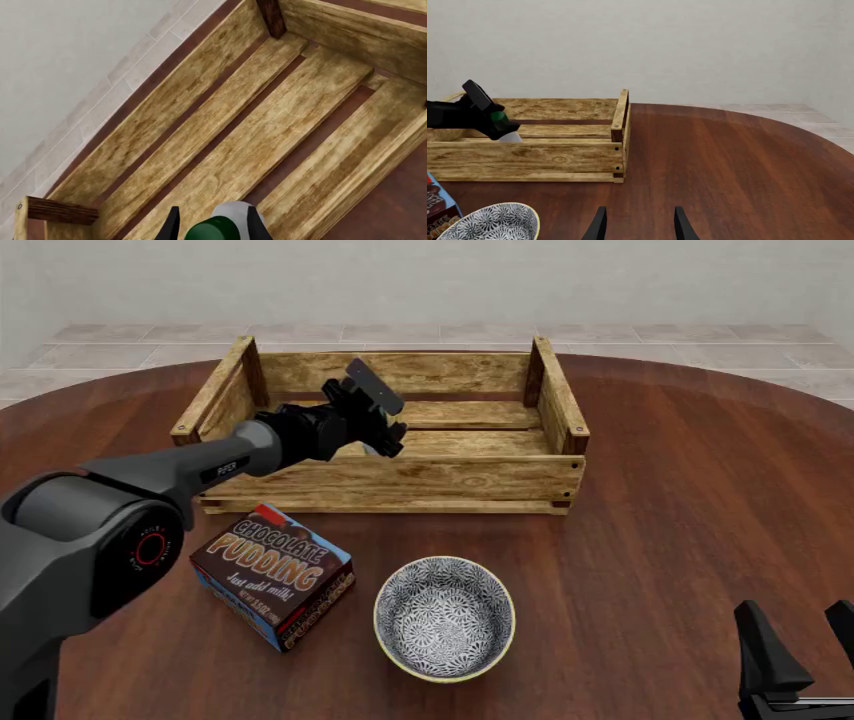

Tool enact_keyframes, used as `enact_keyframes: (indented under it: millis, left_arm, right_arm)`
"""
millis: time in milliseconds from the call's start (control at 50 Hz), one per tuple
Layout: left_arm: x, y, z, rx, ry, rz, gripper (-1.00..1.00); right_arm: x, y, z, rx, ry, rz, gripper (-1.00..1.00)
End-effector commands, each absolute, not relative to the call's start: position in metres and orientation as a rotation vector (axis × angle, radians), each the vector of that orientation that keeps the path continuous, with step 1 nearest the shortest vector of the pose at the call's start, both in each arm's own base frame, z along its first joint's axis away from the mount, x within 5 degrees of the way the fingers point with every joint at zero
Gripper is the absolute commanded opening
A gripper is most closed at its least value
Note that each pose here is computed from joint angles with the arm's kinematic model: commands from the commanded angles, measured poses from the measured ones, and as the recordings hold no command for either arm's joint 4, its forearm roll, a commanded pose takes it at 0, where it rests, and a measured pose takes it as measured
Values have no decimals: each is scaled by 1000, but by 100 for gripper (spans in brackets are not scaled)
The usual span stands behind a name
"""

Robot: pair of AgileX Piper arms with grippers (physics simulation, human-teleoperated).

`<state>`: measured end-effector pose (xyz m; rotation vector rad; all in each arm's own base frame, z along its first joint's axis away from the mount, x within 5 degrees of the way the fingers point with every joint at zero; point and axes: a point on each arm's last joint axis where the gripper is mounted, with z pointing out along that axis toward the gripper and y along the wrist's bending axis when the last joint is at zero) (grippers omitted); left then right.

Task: Pick up the salad dressing and put it in the tray.

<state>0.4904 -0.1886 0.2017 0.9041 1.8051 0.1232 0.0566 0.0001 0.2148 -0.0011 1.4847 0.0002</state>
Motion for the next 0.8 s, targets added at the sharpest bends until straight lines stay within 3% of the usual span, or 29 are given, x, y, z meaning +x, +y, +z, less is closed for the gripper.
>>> enact_keyframes:
  millis: [20, 800]
  left_arm:
    - [488, -187, 206, 916, 1792, 135, 100]
    - [450, -187, 270, 865, 1714, 98, 100]
  right_arm:
    - [57, 0, 215, -1, 1485, 0, 100]
    - [57, 0, 215, -1, 1485, 0, 100]
